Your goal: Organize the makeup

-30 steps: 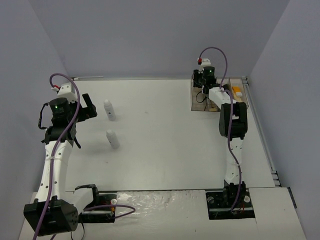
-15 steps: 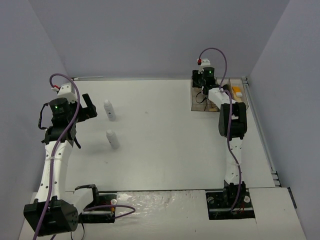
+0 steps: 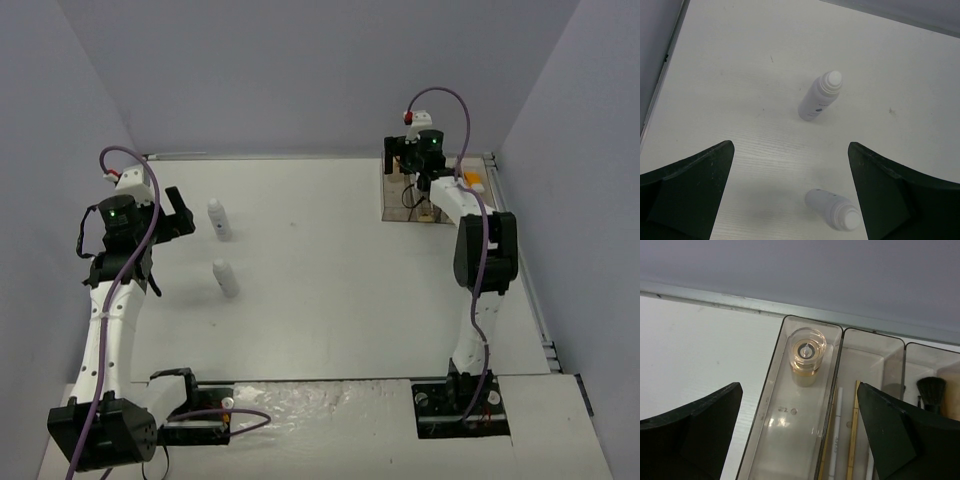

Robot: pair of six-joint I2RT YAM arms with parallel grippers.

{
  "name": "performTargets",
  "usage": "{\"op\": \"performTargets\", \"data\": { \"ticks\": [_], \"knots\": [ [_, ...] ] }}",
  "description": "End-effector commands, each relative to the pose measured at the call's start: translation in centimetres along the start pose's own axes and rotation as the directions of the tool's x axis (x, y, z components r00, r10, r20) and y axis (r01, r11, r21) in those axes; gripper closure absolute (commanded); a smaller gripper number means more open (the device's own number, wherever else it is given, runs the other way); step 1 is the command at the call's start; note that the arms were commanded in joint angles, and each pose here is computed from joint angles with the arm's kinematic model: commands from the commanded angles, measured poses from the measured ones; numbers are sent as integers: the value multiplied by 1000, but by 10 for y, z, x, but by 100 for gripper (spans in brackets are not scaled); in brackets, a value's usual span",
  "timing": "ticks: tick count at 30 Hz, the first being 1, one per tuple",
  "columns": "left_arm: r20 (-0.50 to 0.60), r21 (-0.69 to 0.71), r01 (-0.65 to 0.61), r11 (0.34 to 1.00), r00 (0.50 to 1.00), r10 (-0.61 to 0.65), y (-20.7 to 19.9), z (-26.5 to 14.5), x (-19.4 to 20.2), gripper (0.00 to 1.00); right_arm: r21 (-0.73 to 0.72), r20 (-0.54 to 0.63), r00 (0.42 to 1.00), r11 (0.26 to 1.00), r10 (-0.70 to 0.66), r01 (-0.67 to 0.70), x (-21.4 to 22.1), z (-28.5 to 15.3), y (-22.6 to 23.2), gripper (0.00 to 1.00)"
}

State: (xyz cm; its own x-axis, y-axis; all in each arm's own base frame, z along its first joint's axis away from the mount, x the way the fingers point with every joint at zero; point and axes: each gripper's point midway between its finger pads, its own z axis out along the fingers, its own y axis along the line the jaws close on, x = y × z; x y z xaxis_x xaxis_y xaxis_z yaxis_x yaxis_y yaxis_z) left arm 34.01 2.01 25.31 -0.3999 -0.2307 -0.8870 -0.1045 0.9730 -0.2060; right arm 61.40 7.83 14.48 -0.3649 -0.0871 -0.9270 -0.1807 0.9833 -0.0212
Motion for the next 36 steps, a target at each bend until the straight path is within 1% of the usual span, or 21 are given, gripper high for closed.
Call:
{"op": "performTargets", "data": {
  "ticks": [1, 2, 3, 6, 7, 8, 11, 13, 14, 15, 16, 20, 21, 25, 28, 30, 31, 36],
  "knots": [
    [128, 43, -8, 999, 992, 3, -12, -13, -45, 3, -88, 237, 971, 995, -30, 52, -116, -90, 31, 2],
    [131, 43, -12, 999, 991, 6, -12, -14, -46, 3, -123, 203, 979, 991, -30, 56, -100, -96, 41, 1],
    [131, 44, -14, 999, 991, 8, -12, -15, -46, 3, -152, 199, 979, 986, -34, 65, -97, -105, 52, 1],
    [126, 37, -48, 998, 991, 43, -13, -20, -43, 3, -264, 203, 978, 959, -51, 105, -85, -142, 101, 1],
    [119, 35, -61, 998, 991, 56, -14, -22, -40, 3, -322, 206, 977, 938, -61, 127, -79, -157, 127, 1],
    [116, 36, -72, 997, 991, 67, -15, -25, -38, 3, -389, 222, 972, 908, -70, 154, -76, -176, 159, 1],
    [107, 49, -85, 995, 991, 80, -21, -37, -30, 3, -538, 248, 965, 817, -79, 206, -60, -222, 237, 1],
    [89, 54, -89, 995, 992, 83, -23, -47, -21, 3, -608, 268, 961, 761, -69, 224, -46, -243, 277, 0],
    [102, 53, -90, 995, 991, 85, -23, -55, -21, 3, -641, 275, 959, 731, -64, 233, -42, -253, 296, 0],
    [100, 45, -89, 995, 991, 84, -22, -61, -19, 3, -688, 290, 955, 681, -59, 251, -36, -271, 326, 0],
    [97, 37, -86, 996, 992, 82, -21, -66, -16, 3, -709, 293, 954, 655, -64, 262, -29, -278, 342, 0],
    [75, -27, -66, 997, 995, 68, -11, -99, -7, 3, -772, 304, 949, 564, -79, 294, -3, -295, 408, 0],
    [50, -32, -68, 997, 996, 69, -10, -105, -1, 3, -781, 305, 949, 549, -79, 297, 2, -296, 419, 0],
    [59, -33, -74, 997, 995, 76, -10, -125, -1, 3, -813, 307, 946, 489, -102, 316, 23, -296, 468, 0],
    [60, -43, -78, 996, 995, 81, -8, -133, 1, 3, -823, 288, 947, 469, -140, 320, 47, -281, 495, 0],
    [63, -46, -75, 996, 995, 78, -8, -137, 1, 3, -825, 296, 945, 462, -141, 327, 47, -278, 507, 0],
    [66, -47, -69, 996, 995, 72, -8, -138, 0, 3, -822, 302, 944, 465, -134, 329, 44, -276, 510, 0],
    [75, -58, -45, 997, 996, 49, -8, -138, -3, 3, -802, 300, 940, 491, -161, 340, 54, -251, 525, 1]
  ]
}}
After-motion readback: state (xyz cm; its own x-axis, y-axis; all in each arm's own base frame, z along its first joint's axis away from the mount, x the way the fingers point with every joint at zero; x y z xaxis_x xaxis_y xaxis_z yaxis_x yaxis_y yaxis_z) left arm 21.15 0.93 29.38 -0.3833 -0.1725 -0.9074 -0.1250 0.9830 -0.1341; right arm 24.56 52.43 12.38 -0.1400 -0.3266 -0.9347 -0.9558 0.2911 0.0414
